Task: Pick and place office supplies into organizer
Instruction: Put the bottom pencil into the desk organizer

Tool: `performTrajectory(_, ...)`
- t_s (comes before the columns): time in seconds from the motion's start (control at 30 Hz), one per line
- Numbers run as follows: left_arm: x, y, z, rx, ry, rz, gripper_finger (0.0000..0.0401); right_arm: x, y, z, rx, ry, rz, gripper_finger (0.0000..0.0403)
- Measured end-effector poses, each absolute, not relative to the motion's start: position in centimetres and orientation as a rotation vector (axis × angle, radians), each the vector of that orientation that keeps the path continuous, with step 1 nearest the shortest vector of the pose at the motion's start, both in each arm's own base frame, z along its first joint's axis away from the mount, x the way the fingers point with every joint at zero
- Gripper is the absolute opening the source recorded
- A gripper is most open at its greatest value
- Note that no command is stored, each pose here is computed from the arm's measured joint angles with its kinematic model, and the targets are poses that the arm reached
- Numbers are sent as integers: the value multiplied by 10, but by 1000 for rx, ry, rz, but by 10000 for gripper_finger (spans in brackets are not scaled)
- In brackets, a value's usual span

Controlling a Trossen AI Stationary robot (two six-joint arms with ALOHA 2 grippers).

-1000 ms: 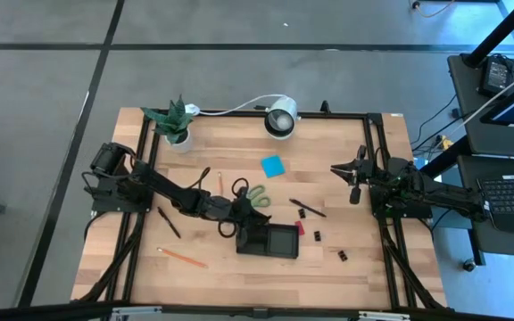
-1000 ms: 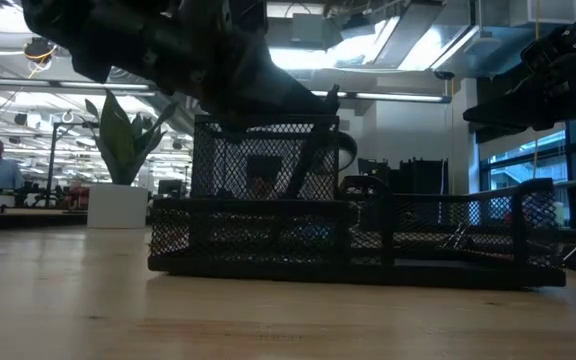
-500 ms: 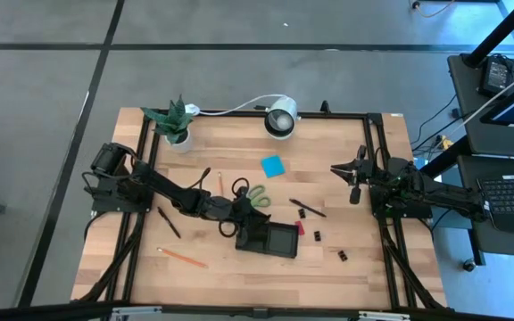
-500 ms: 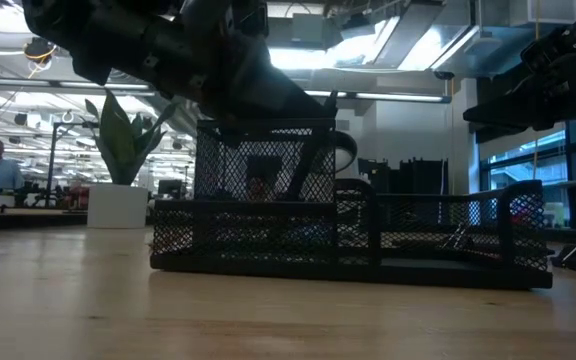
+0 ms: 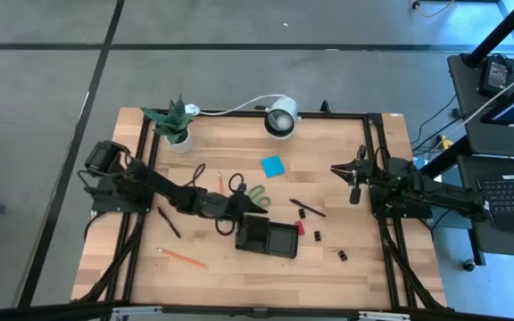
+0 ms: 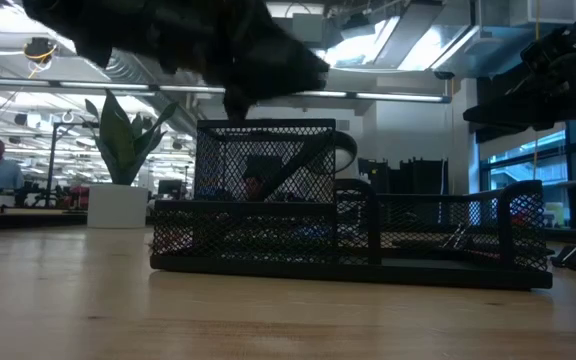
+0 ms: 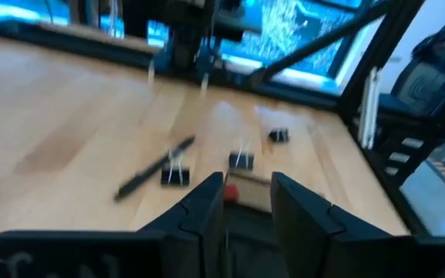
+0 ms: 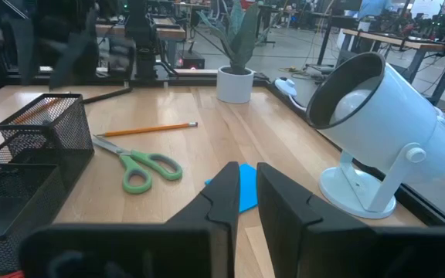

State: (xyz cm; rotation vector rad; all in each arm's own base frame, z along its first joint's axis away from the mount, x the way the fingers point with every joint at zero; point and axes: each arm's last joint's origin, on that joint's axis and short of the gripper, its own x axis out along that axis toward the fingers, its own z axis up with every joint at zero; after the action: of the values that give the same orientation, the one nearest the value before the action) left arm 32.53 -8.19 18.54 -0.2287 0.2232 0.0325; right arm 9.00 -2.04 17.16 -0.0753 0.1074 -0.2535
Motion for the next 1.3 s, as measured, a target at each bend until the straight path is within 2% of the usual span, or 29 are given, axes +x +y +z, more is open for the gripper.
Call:
performTrajectory(0.2, 304, -89, 227, -46, 155, -15, 106, 90, -20, 172, -75, 107, -253, 51)
performTrajectory(0.33, 280, -94, 239, 43, 266, 31, 107, 90, -20, 172, -75, 107, -253, 51)
performTrajectory(0.53, 244, -108, 242, -74, 599, 30, 105, 90, -20, 172, -77, 108, -253, 51)
performTrajectory(0.7, 216, -120, 253, -162, 1029, -34, 99, 90, -20, 172, -79, 108, -253, 51)
performTrajectory(0.93, 176, -127, 262, -273, 1541, 14, 95, 90, -21, 172, -83, 109, -261, 51)
performTrajectory(1.1, 163, -136, 253, -220, 1606, 10, 98, 90, -21, 172, -83, 108, -261, 51)
performTrajectory(1.3, 152, -148, 236, -213, 1579, 29, 104, 90, -21, 172, -83, 108, -261, 51)
